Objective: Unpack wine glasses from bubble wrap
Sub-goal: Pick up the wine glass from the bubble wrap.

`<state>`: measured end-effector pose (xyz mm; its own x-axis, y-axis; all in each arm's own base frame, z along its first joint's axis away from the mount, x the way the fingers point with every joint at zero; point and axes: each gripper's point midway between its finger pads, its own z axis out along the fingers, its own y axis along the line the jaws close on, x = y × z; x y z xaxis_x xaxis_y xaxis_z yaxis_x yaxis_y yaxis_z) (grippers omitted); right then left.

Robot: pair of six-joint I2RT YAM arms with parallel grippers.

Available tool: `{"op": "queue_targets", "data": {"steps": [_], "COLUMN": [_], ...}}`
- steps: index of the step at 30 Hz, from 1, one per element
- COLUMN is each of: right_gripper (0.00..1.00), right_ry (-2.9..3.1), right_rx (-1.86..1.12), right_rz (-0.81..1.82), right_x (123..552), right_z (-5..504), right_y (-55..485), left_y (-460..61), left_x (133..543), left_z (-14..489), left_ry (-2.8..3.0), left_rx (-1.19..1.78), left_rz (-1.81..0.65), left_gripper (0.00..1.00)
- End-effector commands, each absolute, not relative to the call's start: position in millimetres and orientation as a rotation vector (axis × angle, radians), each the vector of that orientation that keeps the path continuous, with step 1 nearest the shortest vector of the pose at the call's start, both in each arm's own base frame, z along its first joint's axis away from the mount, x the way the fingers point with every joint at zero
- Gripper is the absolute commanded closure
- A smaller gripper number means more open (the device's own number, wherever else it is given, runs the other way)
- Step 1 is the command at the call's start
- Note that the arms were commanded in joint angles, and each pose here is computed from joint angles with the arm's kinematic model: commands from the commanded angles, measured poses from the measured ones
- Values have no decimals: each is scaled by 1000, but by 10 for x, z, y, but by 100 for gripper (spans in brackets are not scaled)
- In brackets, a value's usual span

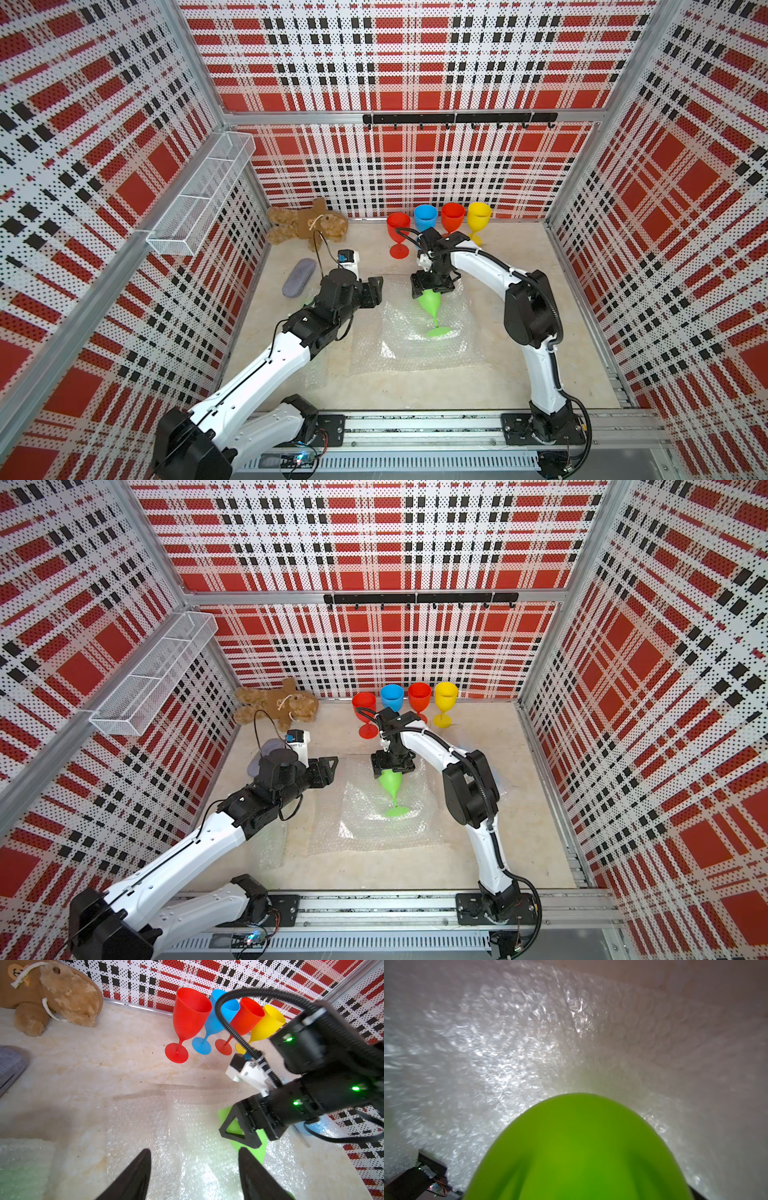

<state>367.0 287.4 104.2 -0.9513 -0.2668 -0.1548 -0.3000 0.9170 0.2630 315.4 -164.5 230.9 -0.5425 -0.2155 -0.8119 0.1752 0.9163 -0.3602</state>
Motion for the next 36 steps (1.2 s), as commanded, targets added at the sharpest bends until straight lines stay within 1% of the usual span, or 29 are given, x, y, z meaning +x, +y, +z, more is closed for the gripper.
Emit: {"op": "queue_targets", "data": {"steps": [1,4,7,11,14,16,21,24,27,30,33,36], "right_gripper": [15,16,22,26,27,27,27,28,32,36,40,40], "right_ry": [2728,2541,2335,2159,2096,2067,1997,1942,1883,1764,1530,1390], "right_rx": [-449,-452,-437,-436,-453,-473,-514,-511,-543,-571,-639,-667], "right_rz": [485,600,740,925,1016,1061,1111,1112,1069,1025,1019,1009], "right_x": [3791,3807,3781,3631,3518,3441,3308,3287,3315,3358,3306,3359], "right_z": [1735,2166,2574,2867,2939,2964,3040,3078,3095,3188,3374,3501], "right_y": [2912,2976,3049,3153,3210,3252,3294,3269,3255,3239,3265,3343], "left_y": [-1590,-1621,-1764,-1986,-2277,-2392,-2458,-2479,-2373,-2011,-1626,-1323], "left_x": [3197,3192,3149,3028,2787,2650,2617,2646,2694,2815,2843,2795], "left_z": [2276,2278,2314,2456,2663,2791,2816,2765,2807,2935,3071,3133], "left_ry": [2073,2064,2039,1958,1859,1781,1765,1799,1794,1777,1728,1676], "left_rx": [-37,-15,57,152,344,447,491,447,385,258,160,94], "left_rz": [-471,-488,-574,-737,-901,-947,-962,-975,-925,-756,-620,-496], "left_gripper": [31,30,28,25,26,25,25,25,24,24,23,22]}}
